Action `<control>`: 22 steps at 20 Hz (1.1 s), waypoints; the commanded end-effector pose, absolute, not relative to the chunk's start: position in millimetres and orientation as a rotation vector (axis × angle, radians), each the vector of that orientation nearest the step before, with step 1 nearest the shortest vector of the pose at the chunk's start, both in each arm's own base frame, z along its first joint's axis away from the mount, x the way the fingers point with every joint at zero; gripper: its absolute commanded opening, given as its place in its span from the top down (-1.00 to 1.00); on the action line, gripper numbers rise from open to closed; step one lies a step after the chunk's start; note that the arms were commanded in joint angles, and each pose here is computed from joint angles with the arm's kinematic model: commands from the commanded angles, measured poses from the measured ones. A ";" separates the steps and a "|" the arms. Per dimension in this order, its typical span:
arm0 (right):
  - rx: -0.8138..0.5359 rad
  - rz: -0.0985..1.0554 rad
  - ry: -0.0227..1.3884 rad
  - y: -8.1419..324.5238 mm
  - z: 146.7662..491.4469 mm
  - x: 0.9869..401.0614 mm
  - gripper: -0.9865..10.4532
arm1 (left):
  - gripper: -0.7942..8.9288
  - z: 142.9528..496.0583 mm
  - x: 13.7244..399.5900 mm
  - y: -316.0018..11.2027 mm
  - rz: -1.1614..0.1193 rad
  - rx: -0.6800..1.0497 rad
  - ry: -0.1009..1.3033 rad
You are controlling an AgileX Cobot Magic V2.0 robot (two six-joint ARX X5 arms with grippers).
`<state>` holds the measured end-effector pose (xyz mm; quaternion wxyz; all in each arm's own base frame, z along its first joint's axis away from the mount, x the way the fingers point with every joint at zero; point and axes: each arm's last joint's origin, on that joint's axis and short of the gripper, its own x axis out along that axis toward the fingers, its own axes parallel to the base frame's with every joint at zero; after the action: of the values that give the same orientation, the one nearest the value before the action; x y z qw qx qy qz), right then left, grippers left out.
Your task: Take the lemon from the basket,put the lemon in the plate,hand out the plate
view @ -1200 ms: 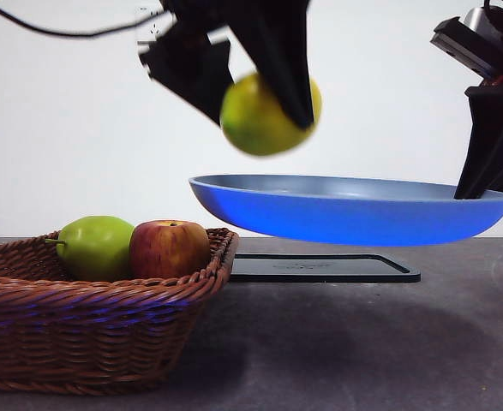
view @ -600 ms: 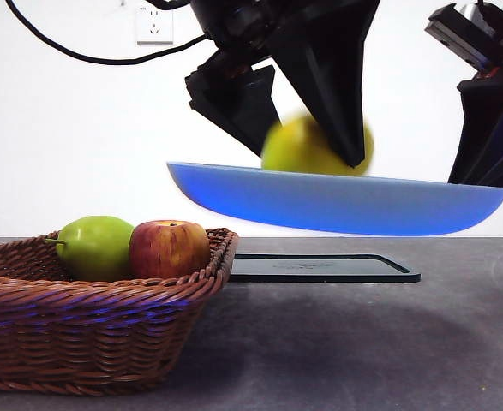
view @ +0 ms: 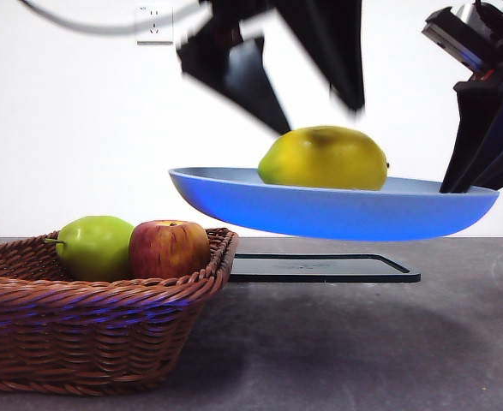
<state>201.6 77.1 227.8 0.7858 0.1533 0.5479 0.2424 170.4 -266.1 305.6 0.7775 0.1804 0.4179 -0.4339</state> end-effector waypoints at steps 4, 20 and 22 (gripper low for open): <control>0.321 0.517 1.182 83.0 240.3 239.8 0.82 | 0.09 346.4 155.9 -236.9 -0.933 0.334 0.821; 0.391 0.365 1.149 66.9 221.3 426.7 0.82 | 0.09 379.7 127.9 -177.5 -0.804 0.344 0.790; 0.414 0.354 1.133 67.7 203.8 439.9 0.82 | 0.09 380.2 128.7 -177.6 -0.786 0.344 0.779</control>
<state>433.8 66.4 203.3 0.8076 0.1829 0.5355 0.1657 127.8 -174.3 377.2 0.8330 0.1683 0.3741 -0.3713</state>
